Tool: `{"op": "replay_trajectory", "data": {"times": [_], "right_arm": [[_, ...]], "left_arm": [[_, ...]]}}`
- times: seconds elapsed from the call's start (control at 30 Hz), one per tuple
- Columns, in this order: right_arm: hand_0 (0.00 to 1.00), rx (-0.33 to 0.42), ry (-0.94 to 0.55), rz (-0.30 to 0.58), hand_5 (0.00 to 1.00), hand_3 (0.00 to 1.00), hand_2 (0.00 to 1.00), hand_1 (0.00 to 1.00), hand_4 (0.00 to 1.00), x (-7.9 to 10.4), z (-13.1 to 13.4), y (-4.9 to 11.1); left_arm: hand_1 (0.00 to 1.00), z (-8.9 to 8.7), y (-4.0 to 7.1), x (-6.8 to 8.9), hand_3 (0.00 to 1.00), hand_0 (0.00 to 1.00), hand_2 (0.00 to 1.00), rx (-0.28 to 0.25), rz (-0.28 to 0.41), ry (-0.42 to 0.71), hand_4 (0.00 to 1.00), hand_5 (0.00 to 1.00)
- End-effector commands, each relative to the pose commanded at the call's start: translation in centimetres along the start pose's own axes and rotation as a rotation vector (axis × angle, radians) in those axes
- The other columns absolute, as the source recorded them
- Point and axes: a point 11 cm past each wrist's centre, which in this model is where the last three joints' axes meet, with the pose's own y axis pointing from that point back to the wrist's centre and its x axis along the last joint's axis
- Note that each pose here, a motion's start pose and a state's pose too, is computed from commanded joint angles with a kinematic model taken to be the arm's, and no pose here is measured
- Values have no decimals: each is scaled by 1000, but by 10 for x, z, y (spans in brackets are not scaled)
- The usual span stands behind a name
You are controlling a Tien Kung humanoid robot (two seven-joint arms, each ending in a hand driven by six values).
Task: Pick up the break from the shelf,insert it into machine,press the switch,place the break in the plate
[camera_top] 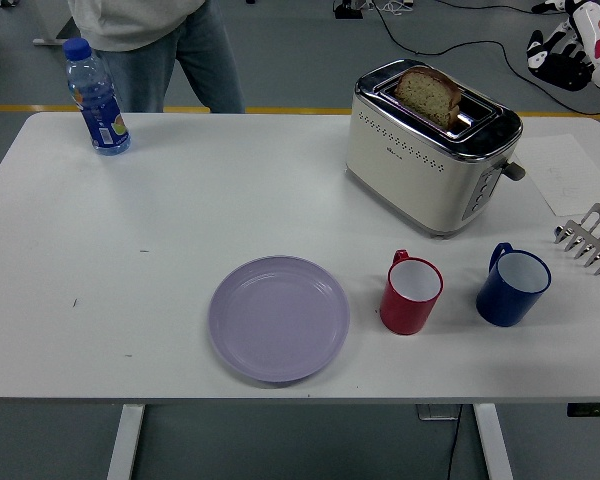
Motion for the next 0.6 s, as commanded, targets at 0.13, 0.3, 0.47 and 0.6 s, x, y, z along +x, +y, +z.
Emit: {"op": "replay_trajectory", "data": {"times": [0.13, 0.3, 0.47, 0.6], "right_arm": [[149, 17, -20, 30, 369, 745, 297, 178, 370, 5, 4, 4], [101, 24, -38, 52, 343, 729, 266, 148, 357, 8, 11, 9], [67, 5, -48, 59, 331, 693, 252, 74, 344, 7, 23, 16], [67, -9, -58, 63, 331, 693, 252, 74, 344, 6, 32, 21]], "left_arm": [[725, 0, 0, -1, 581, 700, 709, 0, -2, -2, 329, 818], [723, 0, 0, -2, 579, 699, 707, 0, -4, -3, 326, 818], [722, -2, 0, -2, 578, 699, 705, 3, -4, -8, 321, 821], [722, -3, 0, -2, 578, 699, 705, 6, -4, -10, 321, 821]]}}
